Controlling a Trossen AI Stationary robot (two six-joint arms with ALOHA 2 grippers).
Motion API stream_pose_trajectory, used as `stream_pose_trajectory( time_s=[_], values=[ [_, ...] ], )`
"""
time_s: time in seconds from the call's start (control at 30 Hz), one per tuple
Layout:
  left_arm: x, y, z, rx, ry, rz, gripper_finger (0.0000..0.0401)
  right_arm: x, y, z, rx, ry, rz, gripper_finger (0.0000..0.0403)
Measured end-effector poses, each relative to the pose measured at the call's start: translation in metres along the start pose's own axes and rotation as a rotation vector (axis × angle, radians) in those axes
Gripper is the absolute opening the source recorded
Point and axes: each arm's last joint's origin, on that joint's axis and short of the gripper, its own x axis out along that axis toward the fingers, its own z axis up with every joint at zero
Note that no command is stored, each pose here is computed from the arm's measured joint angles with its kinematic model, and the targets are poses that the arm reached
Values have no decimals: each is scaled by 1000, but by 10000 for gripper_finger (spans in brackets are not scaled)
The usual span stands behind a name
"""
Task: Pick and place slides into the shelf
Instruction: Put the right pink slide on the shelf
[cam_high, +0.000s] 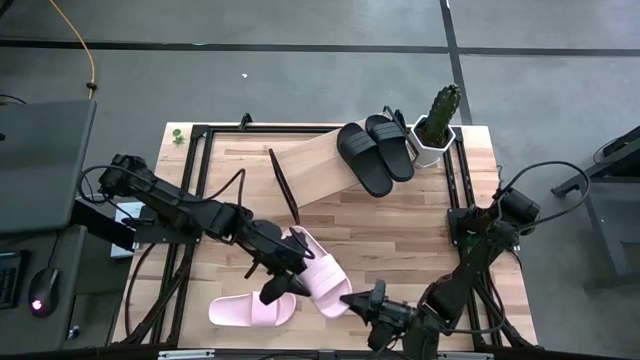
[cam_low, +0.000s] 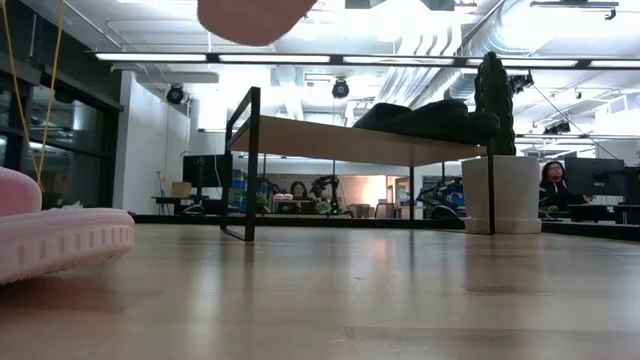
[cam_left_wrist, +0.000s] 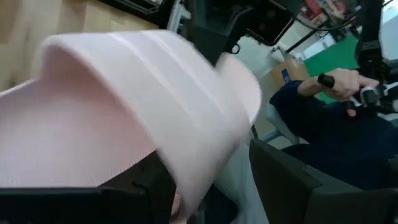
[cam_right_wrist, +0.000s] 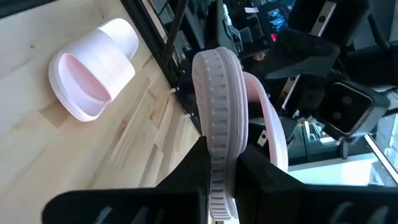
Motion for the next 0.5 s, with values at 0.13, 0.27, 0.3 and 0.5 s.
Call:
stream_pose_trajectory(
  time_s=[0.13, 0.27, 0.3, 0.5],
  values=[
    [-15, 6, 8, 18, -23, 34, 182, -2, 0, 1, 5, -4, 0, 19],
    [-29, 14, 14, 16, -32, 75, 183, -6, -2, 2, 11, -8, -4, 19],
    [-32, 15, 15, 11, -32, 83, 184, -6, -3, 2, 15, -8, -6, 19],
    [-52, 18, 24, 5, -81, 73, 184, -13, -11, -1, 19, 21, -27, 19]
  ],
)
